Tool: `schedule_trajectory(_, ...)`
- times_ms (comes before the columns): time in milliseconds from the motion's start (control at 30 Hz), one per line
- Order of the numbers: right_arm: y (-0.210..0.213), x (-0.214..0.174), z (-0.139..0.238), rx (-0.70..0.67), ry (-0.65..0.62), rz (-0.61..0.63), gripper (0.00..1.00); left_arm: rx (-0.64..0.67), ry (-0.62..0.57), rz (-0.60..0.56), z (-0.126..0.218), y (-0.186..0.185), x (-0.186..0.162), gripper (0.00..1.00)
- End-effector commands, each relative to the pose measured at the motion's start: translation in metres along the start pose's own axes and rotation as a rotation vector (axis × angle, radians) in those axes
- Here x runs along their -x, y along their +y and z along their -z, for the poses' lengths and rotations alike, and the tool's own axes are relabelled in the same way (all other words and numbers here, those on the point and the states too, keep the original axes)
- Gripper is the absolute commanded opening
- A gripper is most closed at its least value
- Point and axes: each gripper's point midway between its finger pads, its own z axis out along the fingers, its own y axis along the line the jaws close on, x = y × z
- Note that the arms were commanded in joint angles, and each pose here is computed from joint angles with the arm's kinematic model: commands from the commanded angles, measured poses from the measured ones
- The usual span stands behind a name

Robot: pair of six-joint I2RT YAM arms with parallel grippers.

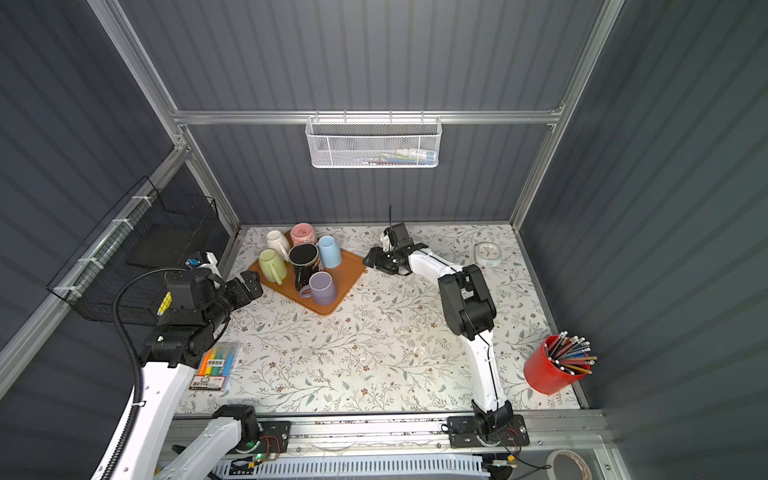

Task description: Turn the mug right side up

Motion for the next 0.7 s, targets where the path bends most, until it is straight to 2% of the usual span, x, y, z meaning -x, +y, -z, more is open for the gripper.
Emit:
schedule_trajectory(0, 0.013, 0.006, -0.010, 0.056, 0.002, -0.073, 0.58, -0.027, 0.052, 0.017, -0.001, -0.002, -0.017, 1.00)
schedule_trajectory(200, 0.001, 0.007, -0.030, 0.039, 0.001, -0.205, 0.54, -0.040, 0.066, 0.011, -0.008, -0.008, -0.016, 1.00)
schedule_trajectory(667, -0.018, 0.013, -0.053, -0.049, -0.056, -0.330, 0.45, -0.069, 0.084, 0.022, -0.013, -0.016, -0.020, 1.00)
